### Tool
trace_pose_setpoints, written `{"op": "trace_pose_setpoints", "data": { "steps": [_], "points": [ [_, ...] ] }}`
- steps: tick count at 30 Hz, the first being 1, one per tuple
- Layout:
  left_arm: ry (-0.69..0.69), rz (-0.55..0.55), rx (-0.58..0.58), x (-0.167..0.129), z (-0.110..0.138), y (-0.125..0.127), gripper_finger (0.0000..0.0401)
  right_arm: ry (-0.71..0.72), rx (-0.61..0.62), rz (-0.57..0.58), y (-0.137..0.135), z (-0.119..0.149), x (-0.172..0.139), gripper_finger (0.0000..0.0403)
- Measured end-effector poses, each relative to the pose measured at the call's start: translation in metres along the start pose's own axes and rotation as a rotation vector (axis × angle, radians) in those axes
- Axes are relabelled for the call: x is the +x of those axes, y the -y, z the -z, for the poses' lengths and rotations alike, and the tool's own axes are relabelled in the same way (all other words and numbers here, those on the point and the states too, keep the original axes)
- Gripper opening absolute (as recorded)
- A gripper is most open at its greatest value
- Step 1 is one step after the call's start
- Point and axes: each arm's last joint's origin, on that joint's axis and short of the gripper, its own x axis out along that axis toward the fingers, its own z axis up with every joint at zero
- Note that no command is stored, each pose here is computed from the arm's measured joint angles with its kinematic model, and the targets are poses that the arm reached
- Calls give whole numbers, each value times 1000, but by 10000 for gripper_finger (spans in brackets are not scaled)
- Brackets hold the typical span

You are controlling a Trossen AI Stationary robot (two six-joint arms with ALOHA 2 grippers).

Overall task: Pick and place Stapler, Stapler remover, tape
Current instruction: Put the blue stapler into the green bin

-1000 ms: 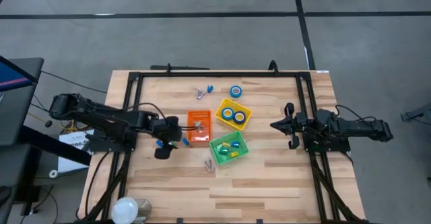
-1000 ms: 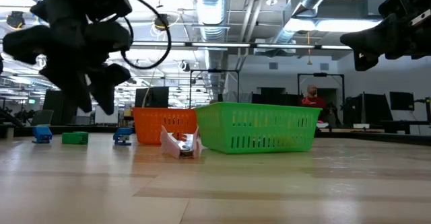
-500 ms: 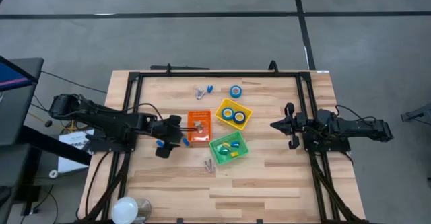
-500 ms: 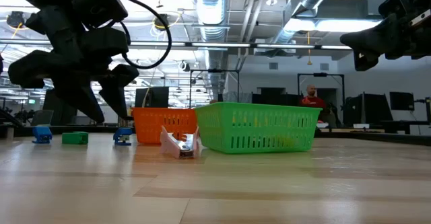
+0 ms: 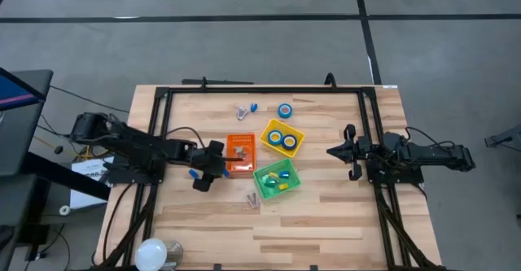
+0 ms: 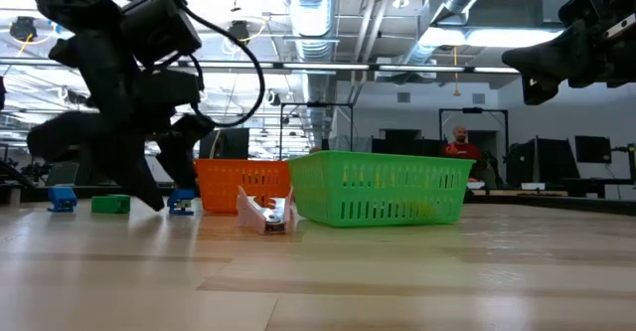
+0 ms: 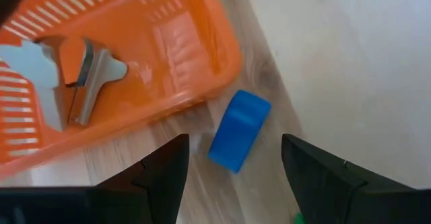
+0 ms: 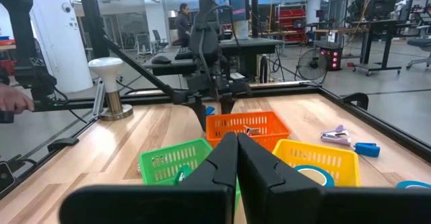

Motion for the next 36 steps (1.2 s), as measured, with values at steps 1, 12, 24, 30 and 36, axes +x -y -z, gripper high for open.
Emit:
{"op": "trace_pose_setpoints", "data": {
  "steps": [1,12,24,30,36],
  "points": [
    [-7,1,-2,2,1,0,226,0,0,0,0,0,0,1],
    [-1,34,-5,3,1,0,185,0,0,0,0,0,0,1],
    [1,36,-12,3,0,0,103,0,0,0,0,0,0,1],
    [2,36,-16,3,0,0,88,0,0,0,0,0,0,1],
    [2,36,-16,3,0,0,81,0,0,0,0,0,0,1]
  ]
}}
